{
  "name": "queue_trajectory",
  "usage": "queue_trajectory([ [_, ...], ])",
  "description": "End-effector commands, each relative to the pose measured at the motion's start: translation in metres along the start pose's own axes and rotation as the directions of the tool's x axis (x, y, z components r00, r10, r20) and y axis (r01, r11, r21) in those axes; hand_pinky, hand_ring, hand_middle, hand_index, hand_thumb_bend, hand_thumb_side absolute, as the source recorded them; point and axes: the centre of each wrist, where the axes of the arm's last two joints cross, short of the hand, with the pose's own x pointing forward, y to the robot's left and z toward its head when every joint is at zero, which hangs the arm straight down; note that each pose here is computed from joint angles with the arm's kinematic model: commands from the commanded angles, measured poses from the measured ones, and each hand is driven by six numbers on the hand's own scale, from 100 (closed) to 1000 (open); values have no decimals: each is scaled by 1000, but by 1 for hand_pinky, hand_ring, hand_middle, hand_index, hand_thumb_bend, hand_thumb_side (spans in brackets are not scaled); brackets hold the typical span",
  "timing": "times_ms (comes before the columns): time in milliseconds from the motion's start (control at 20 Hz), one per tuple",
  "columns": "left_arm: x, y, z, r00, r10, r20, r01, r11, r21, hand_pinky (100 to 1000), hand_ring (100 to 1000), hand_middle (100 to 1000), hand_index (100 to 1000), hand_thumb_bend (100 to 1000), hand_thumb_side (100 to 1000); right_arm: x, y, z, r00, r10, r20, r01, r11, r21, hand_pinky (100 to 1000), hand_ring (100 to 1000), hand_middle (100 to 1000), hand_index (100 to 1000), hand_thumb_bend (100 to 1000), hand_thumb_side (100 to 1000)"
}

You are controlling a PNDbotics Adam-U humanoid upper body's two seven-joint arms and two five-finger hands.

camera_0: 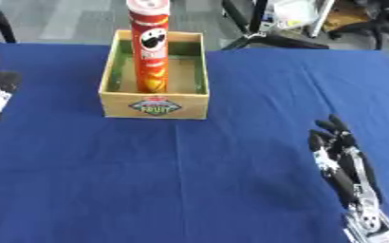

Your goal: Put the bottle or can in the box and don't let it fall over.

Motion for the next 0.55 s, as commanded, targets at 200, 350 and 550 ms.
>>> queue_trajectory([
  [200, 7, 0, 3, 997, -2, 75, 4, 1000, -28, 840, 878, 891, 948, 627, 642, 5, -11, -5, 999, 32, 28, -32, 999, -18, 846, 822, 848, 1000, 327, 536],
  [350, 4, -3, 6, 997, 4, 72, -1, 999, -39, 838, 874, 886, 948, 625, 645, 5, -11, -5, 999, 35, 28, -34, 999, -18, 846, 824, 849, 1000, 326, 534],
  [550, -2, -7, 10, 998, 17, 59, -14, 999, -49, 837, 873, 883, 948, 624, 647, 6, -13, -6, 999, 40, 32, -39, 999, -31, 846, 823, 849, 1000, 327, 533],
])
